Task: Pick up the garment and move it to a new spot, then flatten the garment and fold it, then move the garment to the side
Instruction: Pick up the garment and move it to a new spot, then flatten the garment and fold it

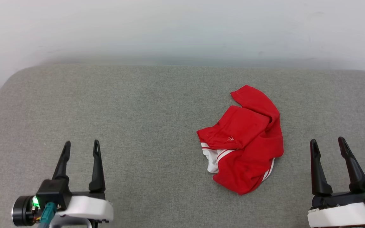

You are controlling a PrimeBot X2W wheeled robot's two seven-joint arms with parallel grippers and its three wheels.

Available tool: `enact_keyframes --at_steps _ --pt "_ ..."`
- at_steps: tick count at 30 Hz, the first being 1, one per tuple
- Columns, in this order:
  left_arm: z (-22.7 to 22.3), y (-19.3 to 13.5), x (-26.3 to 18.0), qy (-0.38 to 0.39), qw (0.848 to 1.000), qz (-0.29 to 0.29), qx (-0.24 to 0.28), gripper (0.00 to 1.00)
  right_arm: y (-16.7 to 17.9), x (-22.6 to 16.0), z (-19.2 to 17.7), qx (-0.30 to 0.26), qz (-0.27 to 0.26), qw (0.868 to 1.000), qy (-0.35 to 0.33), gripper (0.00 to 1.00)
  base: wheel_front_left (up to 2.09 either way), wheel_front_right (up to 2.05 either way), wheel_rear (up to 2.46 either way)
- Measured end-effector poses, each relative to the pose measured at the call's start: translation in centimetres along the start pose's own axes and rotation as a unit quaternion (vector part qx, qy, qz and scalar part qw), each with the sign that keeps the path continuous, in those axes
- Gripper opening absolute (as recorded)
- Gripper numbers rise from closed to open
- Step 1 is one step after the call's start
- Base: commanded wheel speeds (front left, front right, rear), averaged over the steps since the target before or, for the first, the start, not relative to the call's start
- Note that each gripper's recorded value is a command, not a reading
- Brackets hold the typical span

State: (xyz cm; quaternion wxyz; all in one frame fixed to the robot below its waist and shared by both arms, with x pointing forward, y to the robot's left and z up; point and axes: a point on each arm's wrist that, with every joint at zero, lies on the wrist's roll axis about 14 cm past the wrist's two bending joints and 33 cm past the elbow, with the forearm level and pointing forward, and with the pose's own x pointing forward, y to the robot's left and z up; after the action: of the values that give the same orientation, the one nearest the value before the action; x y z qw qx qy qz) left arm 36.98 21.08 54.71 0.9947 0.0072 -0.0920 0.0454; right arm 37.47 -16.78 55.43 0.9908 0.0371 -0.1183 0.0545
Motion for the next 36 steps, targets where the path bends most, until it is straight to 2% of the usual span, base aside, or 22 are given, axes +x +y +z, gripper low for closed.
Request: enact_keyframes --at_steps 12,36 --pt "-1.8 -0.8 -2.3 0.024 0.999 -0.024 0.017 1.00 0.0 -1.1 -1.5 0.004 -0.002 1.000 0.026 1.00 0.00 0.00 0.00" --pt "-2.7 -1.0 -2.3 0.036 0.998 -0.034 0.027 1.00 0.1 -1.4 -2.9 0.007 -0.001 0.999 0.050 1.00 0.00 0.00 0.00"
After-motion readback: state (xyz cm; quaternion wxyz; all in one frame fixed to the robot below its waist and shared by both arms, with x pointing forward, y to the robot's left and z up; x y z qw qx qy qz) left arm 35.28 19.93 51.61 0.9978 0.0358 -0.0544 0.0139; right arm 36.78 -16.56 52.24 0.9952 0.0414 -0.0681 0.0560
